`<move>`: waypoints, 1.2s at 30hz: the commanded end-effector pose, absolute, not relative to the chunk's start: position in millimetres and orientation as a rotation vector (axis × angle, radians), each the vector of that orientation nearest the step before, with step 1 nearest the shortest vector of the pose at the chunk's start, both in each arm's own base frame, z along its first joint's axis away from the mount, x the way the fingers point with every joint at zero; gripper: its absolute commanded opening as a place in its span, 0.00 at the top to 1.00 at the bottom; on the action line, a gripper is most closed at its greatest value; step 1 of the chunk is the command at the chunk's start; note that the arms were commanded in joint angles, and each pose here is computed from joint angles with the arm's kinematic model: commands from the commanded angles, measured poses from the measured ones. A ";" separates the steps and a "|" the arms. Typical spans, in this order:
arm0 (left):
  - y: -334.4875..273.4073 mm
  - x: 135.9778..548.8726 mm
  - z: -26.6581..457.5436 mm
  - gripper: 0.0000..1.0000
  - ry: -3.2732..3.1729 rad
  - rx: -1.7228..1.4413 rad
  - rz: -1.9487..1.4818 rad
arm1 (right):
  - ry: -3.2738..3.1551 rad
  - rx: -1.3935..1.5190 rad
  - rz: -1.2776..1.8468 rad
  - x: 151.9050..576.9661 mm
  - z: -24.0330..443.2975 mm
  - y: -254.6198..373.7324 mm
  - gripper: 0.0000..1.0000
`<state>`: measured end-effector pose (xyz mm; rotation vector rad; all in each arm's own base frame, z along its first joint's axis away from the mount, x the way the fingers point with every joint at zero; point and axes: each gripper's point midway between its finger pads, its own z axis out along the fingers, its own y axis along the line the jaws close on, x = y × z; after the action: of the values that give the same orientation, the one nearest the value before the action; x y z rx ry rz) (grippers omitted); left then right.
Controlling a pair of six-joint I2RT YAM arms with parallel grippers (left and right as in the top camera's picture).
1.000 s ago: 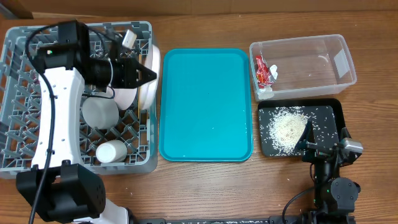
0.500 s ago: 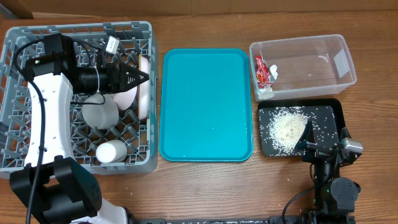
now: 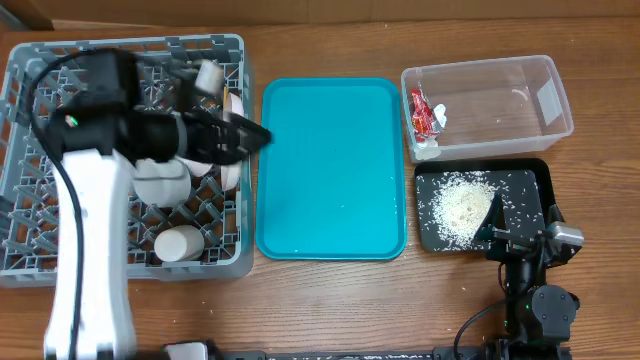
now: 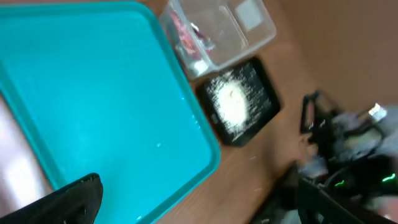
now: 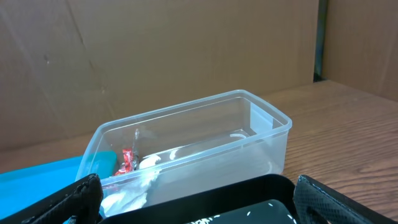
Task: Sort waste into correct bins and load items into the dishwasher
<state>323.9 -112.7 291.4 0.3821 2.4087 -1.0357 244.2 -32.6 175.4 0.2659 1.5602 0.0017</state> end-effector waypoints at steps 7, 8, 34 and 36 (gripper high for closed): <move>-229.5 241.5 338.0 0.00 2.241 0.795 -0.532 | 1.552 0.274 -0.003 243.8 174.2 -34.5 0.00; -231.7 238.2 336.1 0.00 2.237 0.816 -0.493 | 1.552 0.274 -0.003 243.8 174.2 -34.5 0.00; -171.5 268.2 272.2 0.00 1.644 0.609 -0.445 | 1.552 0.274 -0.003 243.8 174.2 -34.5 0.00; -157.1 256.8 268.5 0.00 1.613 0.580 -0.427 | 1.552 0.274 -0.003 243.8 174.1 -34.5 0.00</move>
<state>275.4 -172.3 269.6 0.5803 1.6812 -0.4373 244.2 -32.5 175.2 0.2659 1.5609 0.0023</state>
